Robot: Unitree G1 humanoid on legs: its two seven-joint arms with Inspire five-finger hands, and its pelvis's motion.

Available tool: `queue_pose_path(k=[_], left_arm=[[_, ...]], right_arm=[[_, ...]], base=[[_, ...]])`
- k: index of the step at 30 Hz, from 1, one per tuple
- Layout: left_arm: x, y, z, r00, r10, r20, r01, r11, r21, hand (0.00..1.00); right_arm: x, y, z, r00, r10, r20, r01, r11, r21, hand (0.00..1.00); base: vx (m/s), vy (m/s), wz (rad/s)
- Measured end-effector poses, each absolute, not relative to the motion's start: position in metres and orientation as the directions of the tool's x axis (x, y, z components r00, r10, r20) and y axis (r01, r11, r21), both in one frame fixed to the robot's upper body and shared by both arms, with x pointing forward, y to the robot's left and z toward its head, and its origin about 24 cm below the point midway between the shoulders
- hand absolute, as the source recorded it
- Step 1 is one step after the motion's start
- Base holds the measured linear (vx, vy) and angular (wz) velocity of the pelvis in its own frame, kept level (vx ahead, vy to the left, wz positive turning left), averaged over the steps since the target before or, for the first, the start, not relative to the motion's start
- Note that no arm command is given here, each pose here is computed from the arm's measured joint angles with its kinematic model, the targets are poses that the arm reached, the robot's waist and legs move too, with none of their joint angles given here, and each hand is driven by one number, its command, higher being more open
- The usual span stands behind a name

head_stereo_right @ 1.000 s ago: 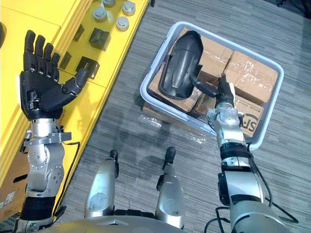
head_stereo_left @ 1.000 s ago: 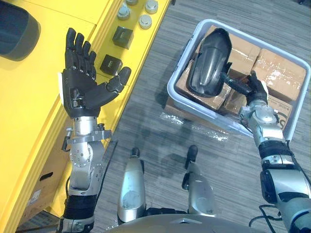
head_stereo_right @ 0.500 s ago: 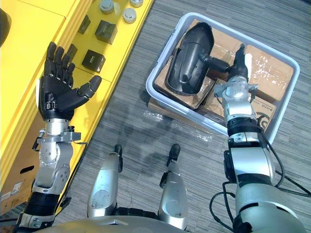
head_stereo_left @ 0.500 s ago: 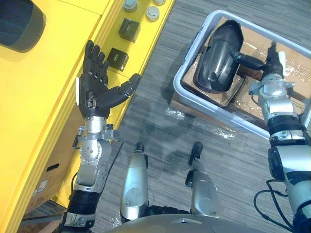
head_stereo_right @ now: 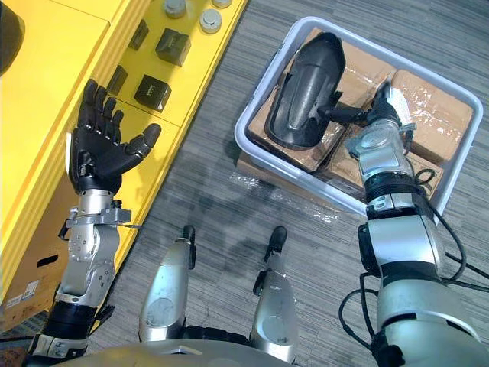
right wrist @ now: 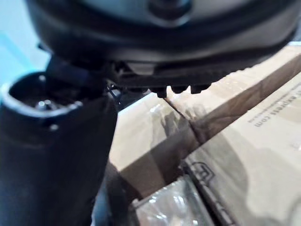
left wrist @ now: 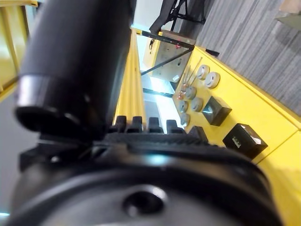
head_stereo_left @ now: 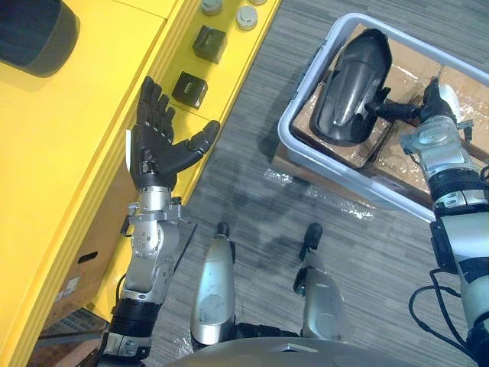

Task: Walk over and take three plastic housings, then place them on the shelf

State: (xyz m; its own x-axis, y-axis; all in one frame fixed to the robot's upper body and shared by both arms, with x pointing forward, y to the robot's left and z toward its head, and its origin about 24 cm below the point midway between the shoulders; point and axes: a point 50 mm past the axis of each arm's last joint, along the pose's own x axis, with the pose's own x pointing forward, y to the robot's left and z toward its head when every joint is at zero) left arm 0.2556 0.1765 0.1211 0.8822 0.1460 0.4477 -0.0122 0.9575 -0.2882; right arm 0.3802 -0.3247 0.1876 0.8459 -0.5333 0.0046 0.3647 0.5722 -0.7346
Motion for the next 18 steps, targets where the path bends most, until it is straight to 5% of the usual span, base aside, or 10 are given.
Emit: queue_pose_path(k=[13, 18], left_arm=[[0.267, 0.173, 0.121, 0.892, 0.13, 0.434, 0.01, 0.952, -0.306, 1.0], [0.267, 0.174, 0.12, 0.892, 0.131, 0.433, 0.019, 0.945, -0.325, 1.0]], right_arm=[[0.379, -0.337, 0.22, 0.843, -0.522, 0.134, 0.292, 0.234, -0.927, 0.0], [0.38, -0.335, 0.211, 0.861, -0.494, 0.118, 0.244, 0.197, -0.95, 0.0]], base=[[-0.03, 0.002, 0.04], [-0.02, 0.001, 0.06]])
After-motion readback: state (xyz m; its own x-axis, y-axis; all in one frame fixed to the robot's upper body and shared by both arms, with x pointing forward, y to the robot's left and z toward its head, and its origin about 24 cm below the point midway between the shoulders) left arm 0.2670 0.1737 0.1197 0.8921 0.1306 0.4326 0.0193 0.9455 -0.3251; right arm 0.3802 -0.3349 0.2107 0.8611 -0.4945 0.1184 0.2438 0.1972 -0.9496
